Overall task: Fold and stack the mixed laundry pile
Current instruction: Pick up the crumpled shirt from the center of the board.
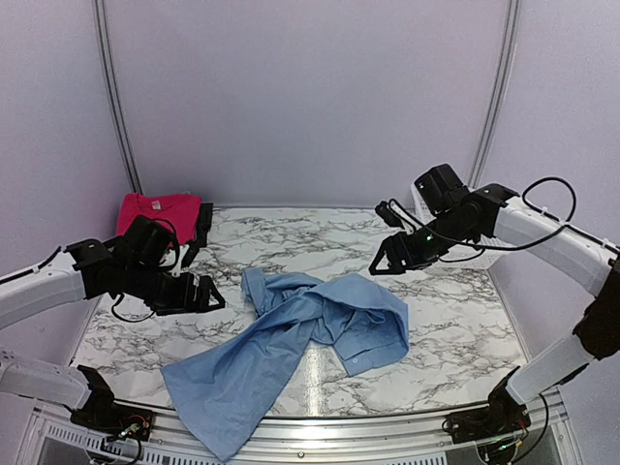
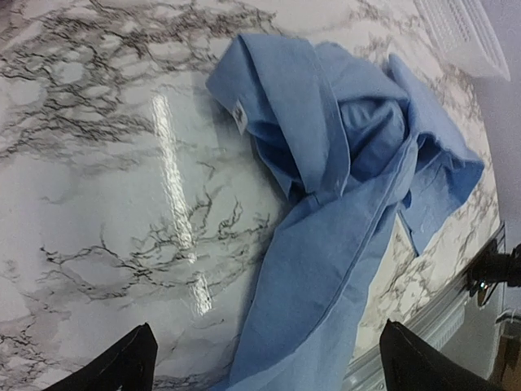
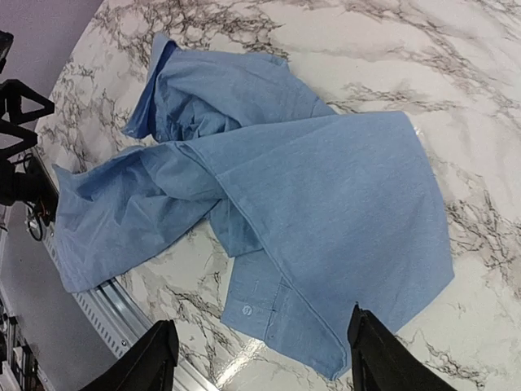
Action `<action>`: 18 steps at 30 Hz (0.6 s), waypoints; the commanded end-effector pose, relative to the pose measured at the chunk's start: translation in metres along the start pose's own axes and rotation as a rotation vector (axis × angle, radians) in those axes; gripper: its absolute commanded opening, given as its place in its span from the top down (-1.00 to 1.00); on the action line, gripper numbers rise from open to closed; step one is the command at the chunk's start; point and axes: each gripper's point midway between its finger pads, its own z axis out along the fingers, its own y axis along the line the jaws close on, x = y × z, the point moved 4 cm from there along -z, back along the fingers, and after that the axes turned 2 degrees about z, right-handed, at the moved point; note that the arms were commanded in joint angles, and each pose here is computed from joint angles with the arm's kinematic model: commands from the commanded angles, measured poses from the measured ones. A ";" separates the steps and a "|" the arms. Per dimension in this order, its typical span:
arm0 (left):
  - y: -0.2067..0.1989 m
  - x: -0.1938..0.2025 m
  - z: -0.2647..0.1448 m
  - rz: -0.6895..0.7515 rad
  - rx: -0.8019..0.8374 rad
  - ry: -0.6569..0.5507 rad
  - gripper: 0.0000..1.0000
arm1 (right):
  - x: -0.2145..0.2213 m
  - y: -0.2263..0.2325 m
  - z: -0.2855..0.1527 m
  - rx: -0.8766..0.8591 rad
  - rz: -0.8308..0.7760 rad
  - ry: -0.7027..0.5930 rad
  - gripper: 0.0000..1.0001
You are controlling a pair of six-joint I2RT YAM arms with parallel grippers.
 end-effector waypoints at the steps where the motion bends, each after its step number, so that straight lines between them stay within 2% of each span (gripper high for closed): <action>1: -0.011 0.036 0.024 0.123 -0.008 0.154 -0.98 | 0.009 0.019 0.032 -0.037 -0.130 0.100 -0.35; 7: -0.015 0.068 0.051 0.216 -0.065 0.280 -0.98 | 0.035 -0.011 0.066 0.118 -0.159 0.262 -0.38; 9: -0.007 0.077 0.060 0.224 -0.109 0.316 -0.92 | 0.046 -0.025 0.073 0.179 -0.151 0.305 -0.38; 10: -0.003 0.079 0.064 0.220 -0.134 0.325 -0.85 | 0.051 -0.031 0.076 0.206 -0.146 0.326 -0.38; 11: 0.001 0.079 0.066 0.216 -0.165 0.325 -0.69 | 0.055 -0.037 0.078 0.236 -0.137 0.339 -0.37; 15: 0.009 0.069 0.071 0.200 -0.256 0.301 -0.21 | 0.071 -0.059 0.078 0.372 -0.101 0.399 -0.19; 18: 0.014 0.061 0.073 0.203 -0.318 0.284 0.17 | 0.075 -0.066 0.074 0.410 -0.070 0.413 -0.10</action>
